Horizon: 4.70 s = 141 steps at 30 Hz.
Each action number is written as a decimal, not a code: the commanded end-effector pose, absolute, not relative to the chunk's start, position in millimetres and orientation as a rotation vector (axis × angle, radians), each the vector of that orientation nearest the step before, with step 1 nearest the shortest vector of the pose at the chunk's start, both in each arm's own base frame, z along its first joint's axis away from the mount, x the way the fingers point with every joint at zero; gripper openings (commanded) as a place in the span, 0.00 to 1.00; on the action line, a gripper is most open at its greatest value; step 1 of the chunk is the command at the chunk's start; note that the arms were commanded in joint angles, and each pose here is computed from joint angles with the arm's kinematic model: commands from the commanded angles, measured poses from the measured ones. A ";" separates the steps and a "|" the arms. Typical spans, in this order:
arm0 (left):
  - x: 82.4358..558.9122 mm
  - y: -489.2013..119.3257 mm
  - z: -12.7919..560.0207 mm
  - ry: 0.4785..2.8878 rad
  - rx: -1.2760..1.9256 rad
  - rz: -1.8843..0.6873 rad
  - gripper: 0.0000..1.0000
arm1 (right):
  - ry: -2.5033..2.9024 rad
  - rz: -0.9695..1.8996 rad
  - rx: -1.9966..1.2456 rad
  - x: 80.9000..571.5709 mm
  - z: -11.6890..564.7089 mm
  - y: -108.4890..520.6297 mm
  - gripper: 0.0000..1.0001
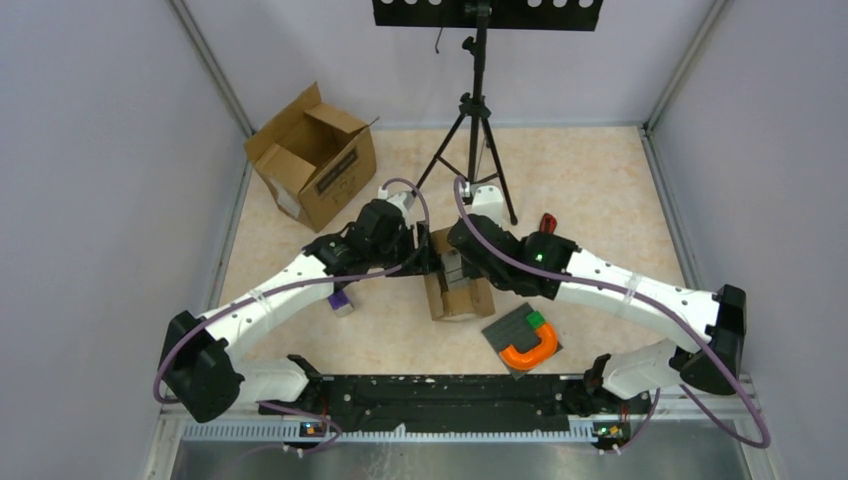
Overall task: Unpack the express box
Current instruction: Open the express box at the center of the board, then pour the product into the express box.
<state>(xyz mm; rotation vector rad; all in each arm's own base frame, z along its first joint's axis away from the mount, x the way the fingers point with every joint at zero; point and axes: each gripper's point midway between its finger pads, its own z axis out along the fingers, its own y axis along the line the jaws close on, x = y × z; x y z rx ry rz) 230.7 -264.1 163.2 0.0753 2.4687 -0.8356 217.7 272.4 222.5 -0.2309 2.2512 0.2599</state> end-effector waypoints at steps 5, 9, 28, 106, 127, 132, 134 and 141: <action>240.0 -246.8 166.2 2.439 0.059 -0.711 0.43 | 2.114 0.271 -0.174 233.2 269.0 275.5 0.00; 243.1 -241.7 169.8 2.397 0.042 -0.702 0.26 | 2.106 0.320 -0.192 233.0 275.3 282.9 0.00; 263.1 -232.1 209.3 2.306 0.086 -0.742 0.64 | 2.091 0.399 -0.123 243.5 281.9 259.2 0.00; 276.0 -260.4 246.0 2.341 -0.288 -1.016 0.00 | 2.098 0.282 -0.345 203.7 221.4 353.8 0.47; 318.9 -178.2 208.3 2.227 -0.329 -1.005 0.98 | 1.967 0.430 -0.150 230.2 347.4 298.9 0.00; 315.3 -196.0 166.0 2.320 -0.340 -1.137 0.99 | 1.829 0.617 -0.122 228.4 424.8 310.0 0.00; 313.8 -202.1 150.9 2.328 -0.367 -1.201 0.98 | 1.776 0.687 -0.112 227.4 453.3 315.9 0.00; 311.2 -232.1 139.9 2.276 -0.304 -1.424 0.98 | 1.595 0.977 -0.078 217.3 520.3 343.8 0.00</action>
